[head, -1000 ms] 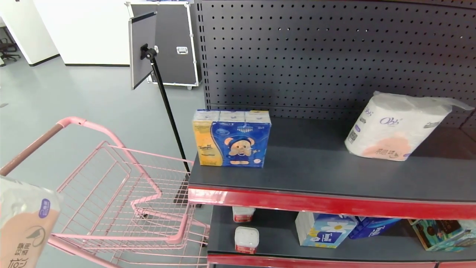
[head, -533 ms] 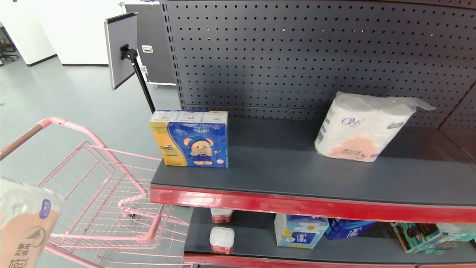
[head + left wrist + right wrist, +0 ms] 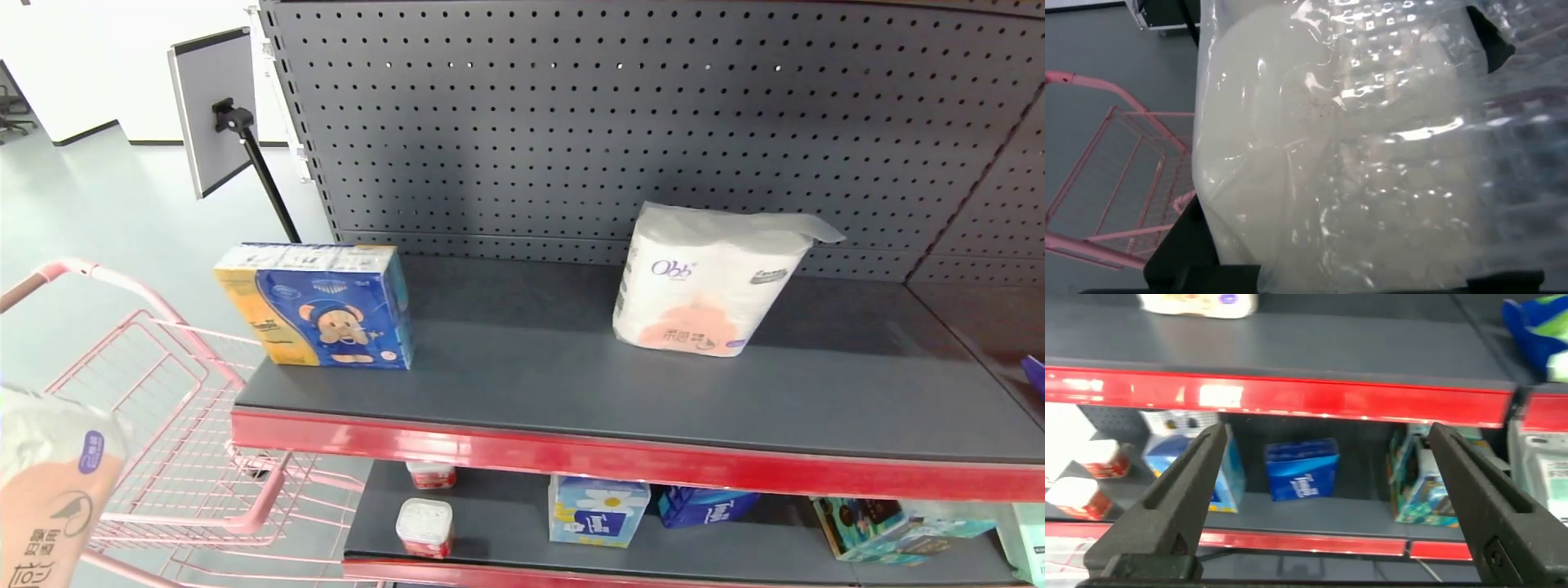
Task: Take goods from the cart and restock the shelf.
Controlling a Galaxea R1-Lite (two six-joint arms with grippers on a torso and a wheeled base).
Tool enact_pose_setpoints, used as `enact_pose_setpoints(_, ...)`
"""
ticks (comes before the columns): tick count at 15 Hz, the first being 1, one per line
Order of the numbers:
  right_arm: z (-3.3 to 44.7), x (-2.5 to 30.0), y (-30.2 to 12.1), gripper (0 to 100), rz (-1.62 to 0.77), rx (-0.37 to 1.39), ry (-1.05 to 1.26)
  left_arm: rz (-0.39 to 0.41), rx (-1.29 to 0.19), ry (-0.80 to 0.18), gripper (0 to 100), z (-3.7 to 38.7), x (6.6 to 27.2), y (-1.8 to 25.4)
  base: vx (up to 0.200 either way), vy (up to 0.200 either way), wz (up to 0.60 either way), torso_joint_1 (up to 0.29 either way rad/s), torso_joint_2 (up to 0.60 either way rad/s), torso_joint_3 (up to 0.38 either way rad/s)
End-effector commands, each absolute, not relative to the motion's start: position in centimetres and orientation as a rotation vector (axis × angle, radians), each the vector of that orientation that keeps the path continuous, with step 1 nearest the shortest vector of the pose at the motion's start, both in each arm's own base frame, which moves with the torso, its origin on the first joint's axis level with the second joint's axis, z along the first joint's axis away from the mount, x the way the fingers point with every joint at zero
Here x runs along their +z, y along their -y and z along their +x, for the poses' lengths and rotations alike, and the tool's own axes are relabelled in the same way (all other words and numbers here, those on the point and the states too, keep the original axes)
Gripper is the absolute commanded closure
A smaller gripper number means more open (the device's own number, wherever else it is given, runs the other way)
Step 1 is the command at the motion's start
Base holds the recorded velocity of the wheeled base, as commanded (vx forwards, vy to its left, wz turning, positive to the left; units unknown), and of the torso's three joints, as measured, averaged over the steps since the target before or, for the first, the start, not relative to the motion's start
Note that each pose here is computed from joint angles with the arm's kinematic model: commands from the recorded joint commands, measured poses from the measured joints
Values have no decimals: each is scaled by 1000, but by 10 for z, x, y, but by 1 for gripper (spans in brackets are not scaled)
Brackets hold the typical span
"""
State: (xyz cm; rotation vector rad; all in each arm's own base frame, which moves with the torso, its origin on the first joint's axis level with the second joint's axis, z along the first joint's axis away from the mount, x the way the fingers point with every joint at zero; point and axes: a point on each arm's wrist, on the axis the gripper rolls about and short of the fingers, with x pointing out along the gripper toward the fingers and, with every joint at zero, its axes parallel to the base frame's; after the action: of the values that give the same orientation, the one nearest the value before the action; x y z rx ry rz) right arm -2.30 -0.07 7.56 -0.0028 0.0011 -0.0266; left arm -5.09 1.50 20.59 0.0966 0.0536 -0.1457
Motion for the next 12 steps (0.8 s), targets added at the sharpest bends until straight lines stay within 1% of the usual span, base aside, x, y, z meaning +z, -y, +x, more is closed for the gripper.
enact_pose_setpoints(1, -23, 76, 1, 0, -3, -26, -2, 98, -145, -56, 100, -50, 206, -15, 0, -200, 0, 2, 2, -2)
enact_pose_setpoints(10, -23, 76, 1, 0, -3, -26, -2, 99, -147, -63, 100, -50, 204, -15, 0, -200, 0, 1, 1, 1)
enact_pose_setpoints(12, -23, 76, 1, 0, -3, -26, -2, 105, -147, -67, 100, -49, 204, -14, 0, 0, 0, 0, 0, 0)
